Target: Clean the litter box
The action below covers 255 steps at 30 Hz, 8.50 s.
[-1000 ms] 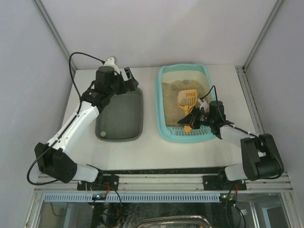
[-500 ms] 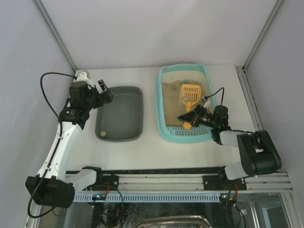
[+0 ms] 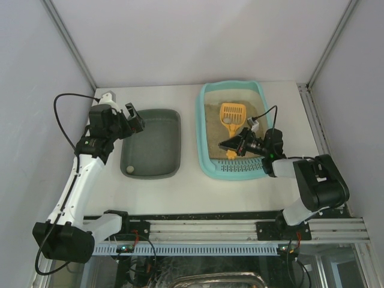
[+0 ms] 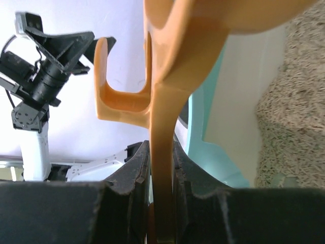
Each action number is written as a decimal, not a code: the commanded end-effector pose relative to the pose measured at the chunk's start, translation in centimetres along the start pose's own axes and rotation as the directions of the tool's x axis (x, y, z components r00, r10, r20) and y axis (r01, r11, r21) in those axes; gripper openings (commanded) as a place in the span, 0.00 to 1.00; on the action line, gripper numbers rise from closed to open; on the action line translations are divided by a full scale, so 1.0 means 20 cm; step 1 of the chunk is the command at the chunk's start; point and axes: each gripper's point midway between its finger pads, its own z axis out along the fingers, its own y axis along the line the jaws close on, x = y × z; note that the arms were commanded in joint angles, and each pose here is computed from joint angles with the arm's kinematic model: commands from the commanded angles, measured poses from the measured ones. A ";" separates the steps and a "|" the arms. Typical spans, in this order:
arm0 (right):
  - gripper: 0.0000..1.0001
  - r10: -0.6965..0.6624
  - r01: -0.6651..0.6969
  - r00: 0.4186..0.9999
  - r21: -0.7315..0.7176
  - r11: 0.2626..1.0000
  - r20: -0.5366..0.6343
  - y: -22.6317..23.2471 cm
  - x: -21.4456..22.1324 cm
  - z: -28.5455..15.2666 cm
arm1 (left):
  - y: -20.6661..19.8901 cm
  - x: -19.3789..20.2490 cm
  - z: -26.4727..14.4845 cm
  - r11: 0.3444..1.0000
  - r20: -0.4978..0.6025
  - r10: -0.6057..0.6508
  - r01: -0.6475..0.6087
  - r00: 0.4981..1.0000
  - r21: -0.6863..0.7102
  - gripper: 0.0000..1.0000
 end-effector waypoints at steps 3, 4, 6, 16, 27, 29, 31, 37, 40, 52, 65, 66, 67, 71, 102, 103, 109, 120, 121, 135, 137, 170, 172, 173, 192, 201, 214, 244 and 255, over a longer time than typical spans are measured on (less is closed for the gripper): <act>0.00 -0.027 0.028 1.000 -0.068 0.997 0.016 0.10 -0.06 -0.03 | -0.03 -0.02 0.02 1.000 0.015 0.002 -0.002 1.000 0.028 0.97; 0.00 -0.035 0.035 0.999 -0.063 0.997 0.004 0.10 -0.05 -0.02 | -0.03 -0.02 0.02 1.000 0.016 0.004 -0.004 1.000 0.027 0.97; 0.00 -0.035 0.036 0.999 -0.054 0.998 0.023 0.11 -0.08 -0.03 | -0.03 -0.02 0.02 1.000 0.019 0.004 -0.005 1.000 0.026 0.97; 0.00 -0.153 0.155 0.987 0.030 0.987 -0.055 0.27 -0.06 0.10 | 0.09 -0.20 -0.03 0.995 0.107 0.048 -0.038 0.993 -0.090 1.00; 0.00 -0.239 0.371 0.896 0.334 0.867 -0.373 0.33 0.24 0.44 | 0.54 -0.44 -0.16 0.933 0.049 0.121 -0.097 0.991 -0.345 0.99; 0.00 -0.268 0.465 0.854 0.423 0.778 -0.446 0.28 0.31 0.50 | 0.61 -0.43 -0.19 0.924 0.059 0.090 -0.061 0.994 -0.378 0.99; 0.00 -0.301 0.539 0.820 0.481 0.692 -0.486 0.26 0.32 0.56 | 0.66 -0.39 -0.19 0.925 0.036 0.058 -0.040 0.998 -0.377 0.99; 0.00 -0.437 0.762 0.641 0.589 0.267 -0.631 0.21 0.31 0.65 | 0.73 -0.30 -0.18 0.931 -0.010 0.009 -0.012 1.000 -0.364 0.98; 0.00 -0.462 0.815 0.529 0.578 0.041 -0.712 0.17 0.31 0.67 | 0.72 -0.27 -0.19 0.940 -0.031 0.002 -0.013 1.000 -0.342 0.98; 0.00 -0.576 0.737 0.198 0.508 -0.447 -0.793 0.27 0.27 0.70 | 0.72 -0.21 -0.19 0.944 -0.063 0.000 -0.021 0.998 -0.328 0.98; 0.00 -0.672 0.744 0.463 0.666 -0.060 -0.578 0.50 0.19 0.53 | 0.58 -0.30 -0.18 0.974 -0.018 0.038 -0.041 0.999 -0.221 0.98; 0.00 -0.661 0.735 0.529 0.677 0.043 -0.532 0.52 0.17 0.48 | 0.53 -0.32 -0.16 0.980 -0.027 0.057 -0.061 0.998 -0.188 0.98; 0.00 -0.636 0.723 0.586 0.678 0.131 -0.502 0.49 0.16 0.40 | 0.47 -0.33 -0.13 0.985 -0.046 0.086 -0.092 0.995 -0.143 0.98; 0.00 -0.459 0.513 0.842 0.685 0.518 -0.284 0.41 0.02 -0.02 | 0.03 -0.39 0.09 0.981 -0.097 0.190 -0.185 0.977 0.056 1.00; 0.00 0.111 0.076 0.973 0.737 0.672 -0.202 -0.46 -0.45 0.11 | -1.09 -0.05 1.23 0.869 -0.192 -0.363 0.405 0.912 0.284 1.00; 0.00 0.112 0.077 0.973 0.743 0.665 -0.201 -0.48 -0.47 0.12 | -1.11 -0.04 1.23 0.863 -0.201 -0.367 0.413 0.908 0.291 1.00; 0.00 0.112 0.087 0.974 0.783 0.616 -0.197 -0.53 -0.55 0.15 | -1.12 -0.01 1.16 0.857 -0.218 -0.351 0.406 0.911 0.317 1.00; 0.00 0.096 0.140 0.969 0.829 0.542 -0.227 -0.51 -0.44 0.11 | -1.09 0.03 1.06 0.860 -0.218 -0.292 0.355 0.931 0.367 1.00; 0.00 0.096 0.144 0.969 0.833 0.535 -0.229 -0.51 -0.44 0.11 | -1.09 0.05 1.06 0.855 -0.234 -0.294 0.365 0.927 0.369 1.00; 0.00 0.126 0.129 0.963 0.815 0.566 -0.239 -0.65 -0.52 0.28 | -1.03 0.07 1.03 0.859 -0.247 -0.278 0.355 0.928 0.368 1.00; 0.00 0.126 0.125 0.962 0.802 0.583 -0.242 -0.64 -0.53 0.31 | -1.01 0.07 1.04 0.858 -0.254 -0.286 0.366 0.924 0.361 1.00; 0.00 0.139 0.017 0.943 0.458 0.889 -0.304 -0.48 -0.47 0.56 | -0.92 0.10 1.05 0.866 -0.264 -0.269 0.353 0.926 0.355 1.00; 0.00 0.126 0.026 0.949 0.473 0.881 -0.288 -0.45 -0.47 0.52 | -0.92 0.10 1.04 0.866 -0.265 -0.266 0.351 0.927 0.357 1.00; 0.00 0.115 0.036 0.954 0.483 0.875 -0.278 -0.43 -0.47 0.49 | -0.91 0.11 1.04 0.866 -0.266 -0.266 0.351 0.927 0.356 1.00; 0.00 -0.086 0.174 0.975 0.465 0.868 -0.204 -0.08 -0.22 0.09 | -0.74 0.01 0.46 0.912 -0.122 -0.038 0.084 0.992 0.401 1.00; 0.00 -0.351 0.336 0.936 0.247 0.909 0.019 0.11 -0.14 -0.06 | -0.52 0.04 0.06 0.916 -0.033 0.216 -0.191 0.976 0.353 1.00; 0.00 -0.312 0.306 0.940 0.064 0.950 0.135 0.18 -0.07 -0.20 | -0.36 0.12 0.03 0.946 -0.051 0.180 -0.158 0.982 0.284 1.00; 0.00 -0.425 0.496 0.867 0.361 0.790 -0.261 0.42 0.08 0.27 | 0.22 -0.34 -0.01 0.995 -0.203 -0.034 0.053 0.979 0.089 1.00; 0.00 -0.411 0.799 0.600 0.543 0.258 -0.687 0.08 0.29 0.68 | 0.56 -0.44 -0.11 0.961 -0.168 -0.266 0.274 0.949 0.023 1.00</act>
